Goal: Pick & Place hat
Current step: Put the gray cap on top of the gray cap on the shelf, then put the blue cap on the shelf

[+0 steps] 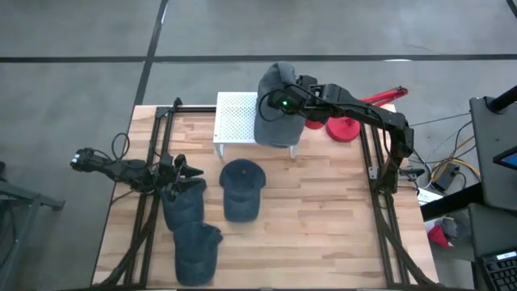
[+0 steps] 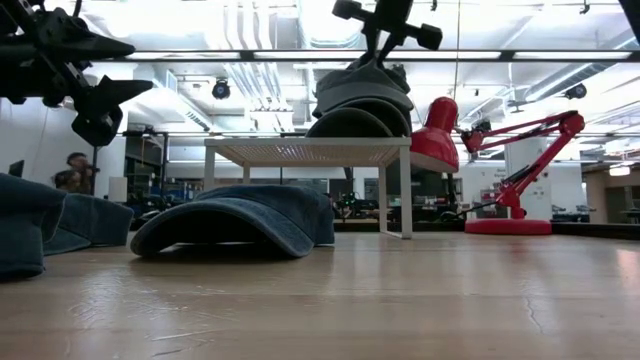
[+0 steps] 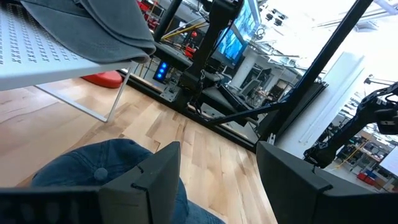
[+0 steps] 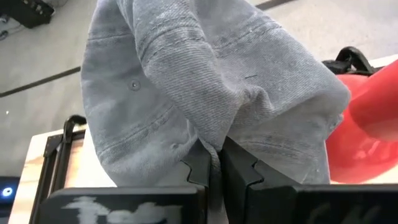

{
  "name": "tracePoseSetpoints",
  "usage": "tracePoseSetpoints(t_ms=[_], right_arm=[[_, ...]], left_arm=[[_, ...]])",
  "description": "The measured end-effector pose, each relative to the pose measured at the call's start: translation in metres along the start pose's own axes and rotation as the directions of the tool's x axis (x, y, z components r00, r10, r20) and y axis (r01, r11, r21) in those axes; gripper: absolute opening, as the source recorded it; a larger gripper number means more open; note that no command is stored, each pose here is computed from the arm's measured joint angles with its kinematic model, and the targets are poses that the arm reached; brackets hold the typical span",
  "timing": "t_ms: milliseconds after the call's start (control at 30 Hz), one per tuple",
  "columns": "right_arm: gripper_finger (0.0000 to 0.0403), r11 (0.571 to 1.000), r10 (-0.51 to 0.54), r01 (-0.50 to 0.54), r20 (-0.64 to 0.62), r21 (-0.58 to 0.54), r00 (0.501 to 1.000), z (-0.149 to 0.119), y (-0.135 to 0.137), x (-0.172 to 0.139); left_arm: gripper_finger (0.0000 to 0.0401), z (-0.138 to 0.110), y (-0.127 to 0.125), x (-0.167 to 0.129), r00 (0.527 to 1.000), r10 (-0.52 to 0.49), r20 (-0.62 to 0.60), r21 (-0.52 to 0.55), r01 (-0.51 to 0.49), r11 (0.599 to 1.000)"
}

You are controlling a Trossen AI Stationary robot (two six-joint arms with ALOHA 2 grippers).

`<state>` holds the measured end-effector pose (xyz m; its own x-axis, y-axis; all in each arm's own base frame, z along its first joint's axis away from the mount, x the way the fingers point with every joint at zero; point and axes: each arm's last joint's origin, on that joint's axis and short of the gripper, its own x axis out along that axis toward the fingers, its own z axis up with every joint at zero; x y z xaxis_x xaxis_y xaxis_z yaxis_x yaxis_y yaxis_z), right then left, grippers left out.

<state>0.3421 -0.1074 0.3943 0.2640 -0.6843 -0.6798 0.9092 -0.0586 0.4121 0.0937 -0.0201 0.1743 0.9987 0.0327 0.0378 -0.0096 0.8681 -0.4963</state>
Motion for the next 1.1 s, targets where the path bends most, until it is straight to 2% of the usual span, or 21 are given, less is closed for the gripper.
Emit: tracePoseSetpoints(t_ms=[433,567,800,1100], right_arm=[[0.0117,1.000,-0.020,0.018,-0.054,-0.023,0.998,-0.008,-0.003,0.007],[0.0137,0.997,-0.013,0.009,-0.054,-0.077,0.998,-0.007,-0.004,0.004],[0.0151,0.990,0.035,-0.042,-0.055,-0.132,0.998,-0.001,0.000,-0.010],[0.0139,0.980,0.062,-0.073,-0.065,-0.183,0.996,-0.001,0.000,-0.022]], left_arm=[[0.0216,0.000,0.000,0.000,1.000,0.000,0.000,0.000,0.000,1.000],[0.0216,0.000,0.000,0.000,1.000,0.000,0.000,0.001,0.000,1.000],[0.0216,0.000,0.000,0.000,1.000,0.000,-0.001,0.001,0.000,1.000],[0.0216,0.000,0.000,0.000,1.000,0.001,-0.001,0.002,-0.001,1.000]])
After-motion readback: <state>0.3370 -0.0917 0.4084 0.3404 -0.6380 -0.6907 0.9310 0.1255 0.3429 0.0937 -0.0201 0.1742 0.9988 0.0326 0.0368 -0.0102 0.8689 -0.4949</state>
